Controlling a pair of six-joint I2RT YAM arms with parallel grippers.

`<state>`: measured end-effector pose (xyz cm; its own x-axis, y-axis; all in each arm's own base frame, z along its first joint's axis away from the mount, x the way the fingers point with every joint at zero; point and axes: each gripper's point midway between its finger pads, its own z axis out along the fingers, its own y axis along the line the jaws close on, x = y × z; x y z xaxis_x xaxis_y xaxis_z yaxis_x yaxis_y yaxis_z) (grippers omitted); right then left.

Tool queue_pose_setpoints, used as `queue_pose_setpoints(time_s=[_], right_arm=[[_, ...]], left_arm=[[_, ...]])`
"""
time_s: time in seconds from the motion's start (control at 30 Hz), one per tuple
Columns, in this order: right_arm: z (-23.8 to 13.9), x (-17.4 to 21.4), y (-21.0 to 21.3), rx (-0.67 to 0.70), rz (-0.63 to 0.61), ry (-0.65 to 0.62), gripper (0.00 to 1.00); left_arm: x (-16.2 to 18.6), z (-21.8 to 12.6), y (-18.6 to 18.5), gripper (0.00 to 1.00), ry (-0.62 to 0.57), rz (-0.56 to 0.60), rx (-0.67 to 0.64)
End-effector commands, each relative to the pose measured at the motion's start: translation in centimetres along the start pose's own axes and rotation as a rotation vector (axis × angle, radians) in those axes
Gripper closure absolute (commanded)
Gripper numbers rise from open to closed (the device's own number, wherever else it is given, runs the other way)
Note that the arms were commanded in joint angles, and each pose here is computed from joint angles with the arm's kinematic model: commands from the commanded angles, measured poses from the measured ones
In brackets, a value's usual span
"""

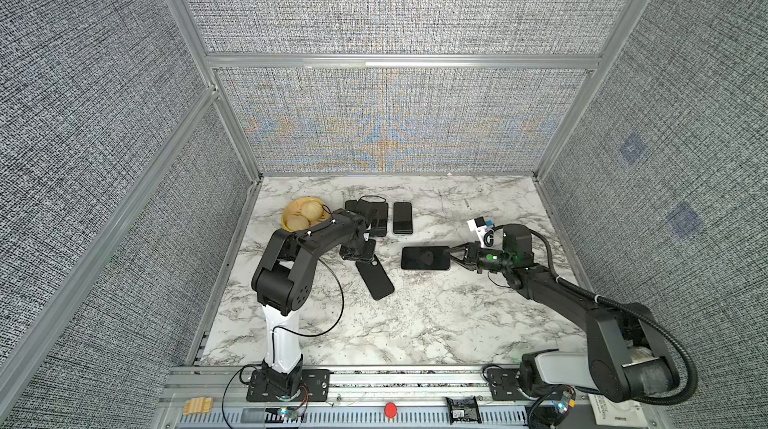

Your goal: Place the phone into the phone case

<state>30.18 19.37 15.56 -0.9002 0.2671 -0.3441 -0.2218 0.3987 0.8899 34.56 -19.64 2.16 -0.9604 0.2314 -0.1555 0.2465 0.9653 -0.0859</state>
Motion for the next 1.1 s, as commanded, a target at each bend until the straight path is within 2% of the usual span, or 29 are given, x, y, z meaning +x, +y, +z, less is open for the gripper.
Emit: queue_pose_setpoints(time_s=[0.0,0.33,0.5,0.67,0.8,1.07], right_arm=[[0.3,-0.2,0.6,-0.009,-0.028,0.005,0.97],[1.5,0.4,0.7,-0.013,-0.028,0.033,0.97],[2.1,0.7,0.5,-0.010,-0.024,0.043,0.97],[2.5,0.8,0.3,-0.011,-0.017,0.049,0.97],[3.0,1.0,-0.1,-0.015,-0.007,0.055,0.98],[3.4,1.0,-0.1,-0.023,-0.004,0.060,0.98]], left_arm=[[0.1,-0.4,0.2,0.64,-0.010,0.001,-0.010],[0.9,0.2,0.8,0.77,0.005,-0.002,-0.032],[1.0,0.2,0.7,0.80,0.003,-0.003,-0.027],[1.4,-0.1,0.1,0.81,0.005,-0.017,0.016],[1.9,-0.3,-0.1,0.89,0.002,-0.030,0.030],[2.6,-1.0,-0.7,0.93,-0.007,-0.067,0.073]])
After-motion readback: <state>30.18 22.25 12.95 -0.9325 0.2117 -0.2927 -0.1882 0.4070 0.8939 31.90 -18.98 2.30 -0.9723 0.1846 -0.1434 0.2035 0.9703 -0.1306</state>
